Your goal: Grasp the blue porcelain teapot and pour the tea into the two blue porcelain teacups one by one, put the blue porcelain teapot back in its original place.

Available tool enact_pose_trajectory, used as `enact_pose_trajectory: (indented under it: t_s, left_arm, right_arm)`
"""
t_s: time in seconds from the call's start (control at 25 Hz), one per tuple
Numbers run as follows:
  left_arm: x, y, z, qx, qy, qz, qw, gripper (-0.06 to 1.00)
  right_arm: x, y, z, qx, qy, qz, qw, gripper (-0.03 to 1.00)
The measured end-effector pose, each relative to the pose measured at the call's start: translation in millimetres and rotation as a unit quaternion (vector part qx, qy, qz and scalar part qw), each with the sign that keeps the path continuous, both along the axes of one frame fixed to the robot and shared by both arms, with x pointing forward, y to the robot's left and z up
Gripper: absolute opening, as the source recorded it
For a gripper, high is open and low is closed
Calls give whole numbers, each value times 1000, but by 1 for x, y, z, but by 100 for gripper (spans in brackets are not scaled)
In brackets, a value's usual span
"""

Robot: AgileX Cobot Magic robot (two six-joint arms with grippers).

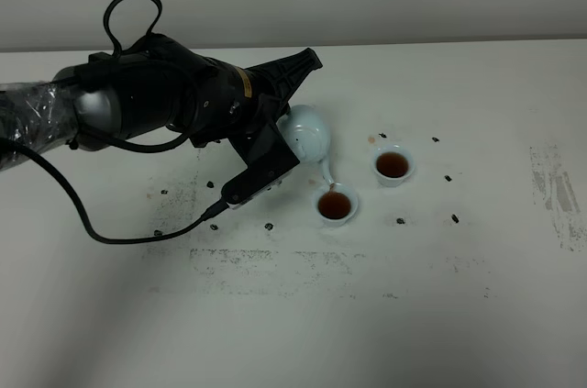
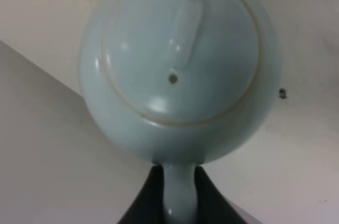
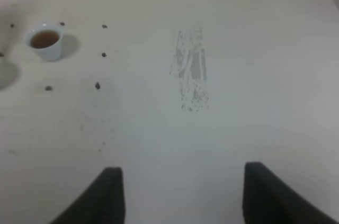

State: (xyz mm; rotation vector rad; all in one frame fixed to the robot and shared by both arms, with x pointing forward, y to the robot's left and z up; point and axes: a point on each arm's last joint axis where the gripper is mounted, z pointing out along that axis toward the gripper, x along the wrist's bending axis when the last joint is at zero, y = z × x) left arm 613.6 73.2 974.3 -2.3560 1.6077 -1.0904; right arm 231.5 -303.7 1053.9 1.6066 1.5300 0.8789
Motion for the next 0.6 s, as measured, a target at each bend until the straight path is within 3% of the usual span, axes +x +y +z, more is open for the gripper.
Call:
enact_pose_trajectory:
  t_s: [0.4,0.6]
  left_arm:
    - [0,0,0,-14,9,16,1000,4]
    - [-3,-1,-2,-67,55,79,993,4]
  right_arm:
    - [0,0,0,0,0,0,1000,47]
    - [0,0,0,0,0,0,1000,47]
